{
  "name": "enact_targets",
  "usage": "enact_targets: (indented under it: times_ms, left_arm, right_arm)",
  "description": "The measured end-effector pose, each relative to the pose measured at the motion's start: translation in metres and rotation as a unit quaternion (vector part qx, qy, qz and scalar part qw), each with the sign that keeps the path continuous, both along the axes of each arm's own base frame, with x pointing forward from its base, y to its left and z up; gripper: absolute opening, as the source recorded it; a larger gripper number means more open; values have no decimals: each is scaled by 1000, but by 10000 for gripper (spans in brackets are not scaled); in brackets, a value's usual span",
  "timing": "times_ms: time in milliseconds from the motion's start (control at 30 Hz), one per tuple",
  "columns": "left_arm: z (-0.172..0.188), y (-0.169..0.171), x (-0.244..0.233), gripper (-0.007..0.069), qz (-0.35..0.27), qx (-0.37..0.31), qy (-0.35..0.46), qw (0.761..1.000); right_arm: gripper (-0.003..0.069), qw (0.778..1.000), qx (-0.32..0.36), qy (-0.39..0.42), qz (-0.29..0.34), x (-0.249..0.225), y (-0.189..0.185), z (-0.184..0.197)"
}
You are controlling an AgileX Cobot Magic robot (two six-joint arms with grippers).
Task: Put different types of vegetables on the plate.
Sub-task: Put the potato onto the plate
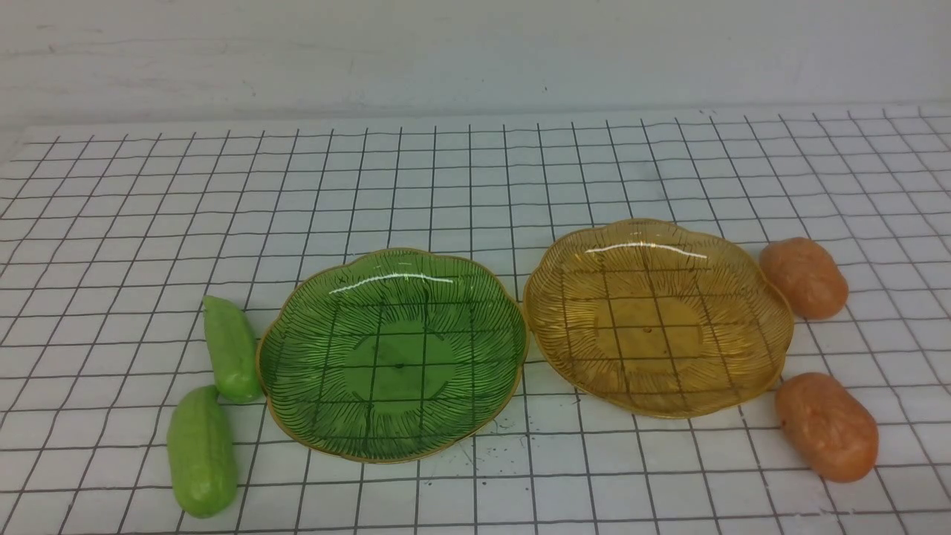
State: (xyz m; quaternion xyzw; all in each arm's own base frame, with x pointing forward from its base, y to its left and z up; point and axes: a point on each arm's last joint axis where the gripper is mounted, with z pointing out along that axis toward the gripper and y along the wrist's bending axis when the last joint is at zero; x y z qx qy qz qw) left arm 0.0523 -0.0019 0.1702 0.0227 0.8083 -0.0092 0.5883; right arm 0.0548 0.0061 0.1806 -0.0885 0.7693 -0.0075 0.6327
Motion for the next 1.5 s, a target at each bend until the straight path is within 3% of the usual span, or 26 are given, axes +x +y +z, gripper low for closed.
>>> enact_targets:
  times_ms: [300, 367, 433, 467, 500, 533, 600, 733, 900, 967, 1000, 1100, 1133, 1167, 1267, 1333, 1500]
  left_arm:
    - [0, 0, 0, -8, 0, 0, 0, 1000]
    - [0, 0, 0, -8, 0, 0, 0, 1000]
    - [0, 0, 0, -8, 0, 0, 0, 1000]
    - [0, 0, 0, -8, 0, 0, 0, 1000]
    - [0, 0, 0, -8, 0, 0, 0, 1000]
    - [0, 0, 0, -8, 0, 0, 0, 1000]
    - [0, 0, 0, -8, 0, 0, 0, 1000]
    - [0, 0, 0, -8, 0, 0, 0, 1000]
    - [0, -1, 0, -8, -12, -13, -1, 1000]
    - [3, -5, 1, -8, 9, -121, -7, 993]
    - [3, -5, 1, -8, 10, -126, -7, 992]
    - [9, -13, 1, -8, 29, -373, -7, 927]
    - [12, -16, 1, -8, 36, -476, 2, 879]
    - [14, -18, 1, -8, 38, -517, 6, 855]
    - [17, -19, 1, -8, 40, -582, 11, 812]
    - [19, -20, 1, -8, 41, -625, 15, 780]
    - [22, -18, 2, -8, 46, -637, -5, 769]
  right_arm:
    - [-15, 1000, 4, 0, 0, 0, 0, 0]
    - [-15, 999, 38, 4, -1, 0, 1, 0]
    - [-15, 992, 123, 12, -4, 0, 4, 1]
    - [-15, 981, 191, 19, -5, -1, 6, 1]
    - [-15, 978, 207, 22, -7, -1, 6, 1]
    - [-15, 950, 311, 36, -8, -1, 10, 2]
    - [-15, 917, 396, 47, -9, -1, 12, 3]
    - [-15, 871, 489, 48, -8, -1, 14, 8]
    - [-15, 878, 476, 47, 3, -2, 15, 11]
    - [-15, 897, 440, 24, 29, -5, 17, 30]
    - [-15, 898, 438, 16, 33, -6, 17, 35]
    - [-14, 923, 377, -36, 60, -13, 17, 80]
    - [-14, 934, 349, -27, 64, -11, 18, 91]
    - [-13, 942, 330, -12, 65, -10, 19, 96]
    - [-12, 956, 283, 55, 62, -1, 22, 102]
    - [-11, 957, 232, 168, 38, 15, 23, 100]
    - [-6, 940, 160, 299, -39, 53, 14, 91]
